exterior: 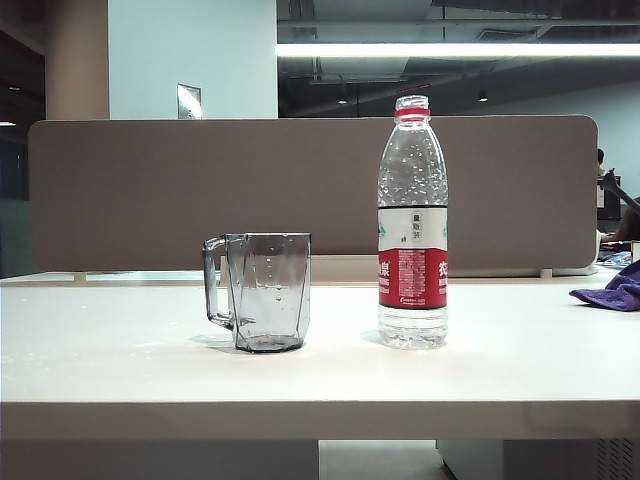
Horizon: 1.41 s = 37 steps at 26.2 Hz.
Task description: Pick up the mineral water bottle on the table and pour a little water into the mug.
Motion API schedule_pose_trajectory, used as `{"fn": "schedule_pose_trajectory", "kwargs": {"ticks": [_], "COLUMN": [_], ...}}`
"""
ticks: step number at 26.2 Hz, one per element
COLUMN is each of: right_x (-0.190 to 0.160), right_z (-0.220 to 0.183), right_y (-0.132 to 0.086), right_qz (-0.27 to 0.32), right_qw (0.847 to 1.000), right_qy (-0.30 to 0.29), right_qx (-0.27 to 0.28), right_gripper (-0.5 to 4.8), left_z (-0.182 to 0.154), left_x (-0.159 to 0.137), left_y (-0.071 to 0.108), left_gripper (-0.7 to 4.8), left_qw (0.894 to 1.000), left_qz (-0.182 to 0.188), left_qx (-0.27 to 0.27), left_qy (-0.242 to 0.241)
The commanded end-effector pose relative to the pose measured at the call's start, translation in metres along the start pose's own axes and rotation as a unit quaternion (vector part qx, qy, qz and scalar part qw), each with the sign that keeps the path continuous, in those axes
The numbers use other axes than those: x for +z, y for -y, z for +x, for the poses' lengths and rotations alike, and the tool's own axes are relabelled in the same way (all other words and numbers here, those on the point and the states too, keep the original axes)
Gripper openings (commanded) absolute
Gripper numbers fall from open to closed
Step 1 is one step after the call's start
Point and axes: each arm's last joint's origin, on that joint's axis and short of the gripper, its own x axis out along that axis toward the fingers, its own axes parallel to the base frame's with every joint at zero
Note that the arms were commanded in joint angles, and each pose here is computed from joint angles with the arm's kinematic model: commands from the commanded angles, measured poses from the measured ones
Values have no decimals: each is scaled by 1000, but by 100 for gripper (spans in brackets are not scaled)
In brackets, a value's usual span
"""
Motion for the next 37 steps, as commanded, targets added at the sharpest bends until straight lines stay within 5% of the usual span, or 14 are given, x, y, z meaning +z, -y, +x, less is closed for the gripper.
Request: {"fn": "schedule_pose_trajectory", "kwargs": {"ticks": [1,6,9,12,16,20,26,37], "right_x": [-1,-1,-1,-1,1,3,9,79], "right_z": [1,1,1,1,0,-1,-3,-35], "right_y": [0,0,0,0,-4,-8,-8,-11], "right_qz": [0,6,57,102,124,123,126,63], "right_qw": [1000,1000,998,995,990,983,982,984], "right_qy": [2,3,3,3,4,1,8,87], "right_qx": [-1,1,2,2,72,138,138,140], "right_gripper": [-4,-4,-4,-4,-3,4,33,44], "left_z": [0,0,-13,-26,-26,-10,-2,-5], "left_x": [-1,0,32,60,94,111,109,102], "left_y": [0,0,7,8,13,18,27,31], "left_gripper": [-5,-5,-5,-5,-5,-5,-5,-5], "left_qw": [1000,999,994,992,985,966,939,939], "left_qz": [10,32,44,58,71,48,83,82], "left_qx": [2,0,-86,-86,-155,-242,-317,-309], "left_qy": [-5,-4,47,78,6,-71,-102,-130]}}
